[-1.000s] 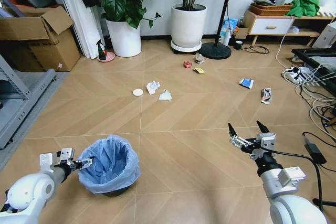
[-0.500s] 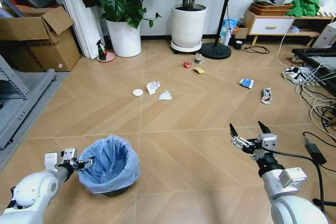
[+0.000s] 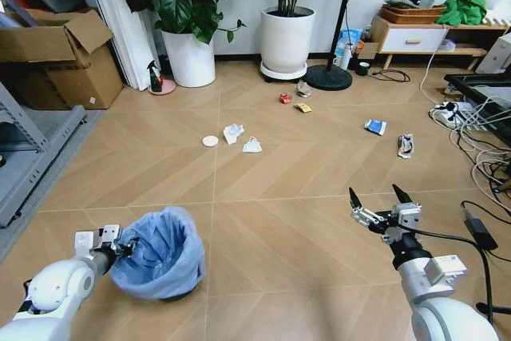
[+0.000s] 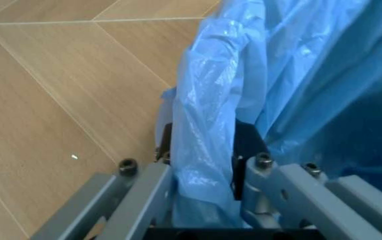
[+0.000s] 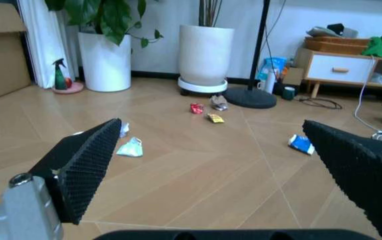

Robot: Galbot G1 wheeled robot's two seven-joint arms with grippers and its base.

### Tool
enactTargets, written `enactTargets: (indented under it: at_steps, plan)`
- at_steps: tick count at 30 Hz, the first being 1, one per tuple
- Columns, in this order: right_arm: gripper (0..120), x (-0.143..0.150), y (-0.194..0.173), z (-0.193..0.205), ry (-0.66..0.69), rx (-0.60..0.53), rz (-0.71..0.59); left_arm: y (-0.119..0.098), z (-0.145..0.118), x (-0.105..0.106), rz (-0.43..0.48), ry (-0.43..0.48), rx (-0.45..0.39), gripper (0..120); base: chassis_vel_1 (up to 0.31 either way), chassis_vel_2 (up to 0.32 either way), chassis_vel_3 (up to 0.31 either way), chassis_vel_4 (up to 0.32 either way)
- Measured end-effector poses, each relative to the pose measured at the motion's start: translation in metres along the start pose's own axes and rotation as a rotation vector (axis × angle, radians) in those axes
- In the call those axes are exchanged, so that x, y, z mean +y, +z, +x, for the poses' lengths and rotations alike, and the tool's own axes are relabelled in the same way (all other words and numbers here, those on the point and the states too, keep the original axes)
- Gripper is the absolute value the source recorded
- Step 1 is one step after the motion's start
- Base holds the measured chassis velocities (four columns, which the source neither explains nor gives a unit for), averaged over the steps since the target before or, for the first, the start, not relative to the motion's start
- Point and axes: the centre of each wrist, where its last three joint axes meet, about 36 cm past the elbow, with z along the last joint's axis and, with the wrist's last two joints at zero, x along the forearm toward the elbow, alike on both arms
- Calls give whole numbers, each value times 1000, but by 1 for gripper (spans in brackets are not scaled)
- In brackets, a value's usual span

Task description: Pick up the trash bin and place the garbage on the floor into it.

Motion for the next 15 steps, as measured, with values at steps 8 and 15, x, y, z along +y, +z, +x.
enactTargets:
  at_steps: [8,15]
  plan:
    - [100,2,0,-1,-3,3,-1,2,9,2,-3,-2,-5,0,0,0,0,0]
    - [100,0,-2,-1,8,12,-5,-1,25,5,10,-8,-32,0,0,0,0,0]
